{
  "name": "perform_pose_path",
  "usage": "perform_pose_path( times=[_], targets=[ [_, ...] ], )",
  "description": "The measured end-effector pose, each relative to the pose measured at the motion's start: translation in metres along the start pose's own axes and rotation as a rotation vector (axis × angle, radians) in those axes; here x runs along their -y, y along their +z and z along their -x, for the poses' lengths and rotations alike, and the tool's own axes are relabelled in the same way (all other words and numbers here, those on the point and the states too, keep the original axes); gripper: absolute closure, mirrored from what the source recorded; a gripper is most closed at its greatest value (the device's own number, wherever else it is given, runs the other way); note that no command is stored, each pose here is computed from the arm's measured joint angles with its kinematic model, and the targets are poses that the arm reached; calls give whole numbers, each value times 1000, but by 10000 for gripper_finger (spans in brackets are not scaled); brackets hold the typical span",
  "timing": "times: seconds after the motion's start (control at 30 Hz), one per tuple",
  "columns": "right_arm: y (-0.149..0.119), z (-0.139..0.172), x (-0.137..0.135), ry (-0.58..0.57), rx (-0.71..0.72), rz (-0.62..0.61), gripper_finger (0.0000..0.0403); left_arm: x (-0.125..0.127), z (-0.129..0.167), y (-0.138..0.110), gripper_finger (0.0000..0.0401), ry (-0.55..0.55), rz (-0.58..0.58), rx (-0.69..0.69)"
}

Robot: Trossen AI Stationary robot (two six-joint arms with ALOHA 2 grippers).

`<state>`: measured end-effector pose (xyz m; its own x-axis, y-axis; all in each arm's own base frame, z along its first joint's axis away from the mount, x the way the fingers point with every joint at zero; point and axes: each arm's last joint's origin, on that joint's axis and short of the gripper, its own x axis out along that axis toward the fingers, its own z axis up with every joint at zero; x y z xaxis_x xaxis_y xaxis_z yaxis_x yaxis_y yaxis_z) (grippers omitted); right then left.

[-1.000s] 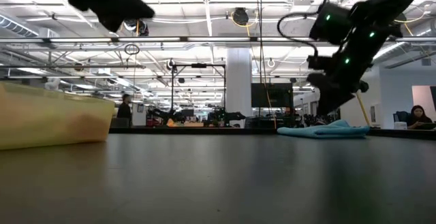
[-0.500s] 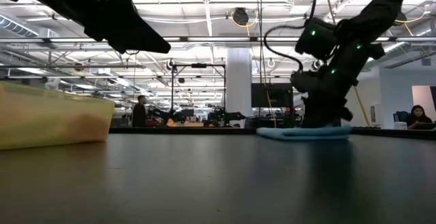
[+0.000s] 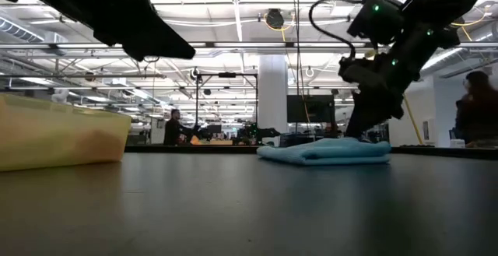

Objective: Fold microfiber towels
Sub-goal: Fold the blue microfiber towel

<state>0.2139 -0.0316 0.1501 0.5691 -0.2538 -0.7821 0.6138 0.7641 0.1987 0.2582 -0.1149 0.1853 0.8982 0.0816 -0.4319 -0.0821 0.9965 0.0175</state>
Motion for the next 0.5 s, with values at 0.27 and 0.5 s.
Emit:
perform_pose_path(
  times=[0.27, 0.5],
  targets=[
    [-21, -24, -34, 193, -98, -9, 402, 1, -27, -14, 398, 17, -27, 8],
    [-19, -9, -89, 602, 159, 182, 399, 1, -31, -14, 371, -21, -24, 16]
  ],
)
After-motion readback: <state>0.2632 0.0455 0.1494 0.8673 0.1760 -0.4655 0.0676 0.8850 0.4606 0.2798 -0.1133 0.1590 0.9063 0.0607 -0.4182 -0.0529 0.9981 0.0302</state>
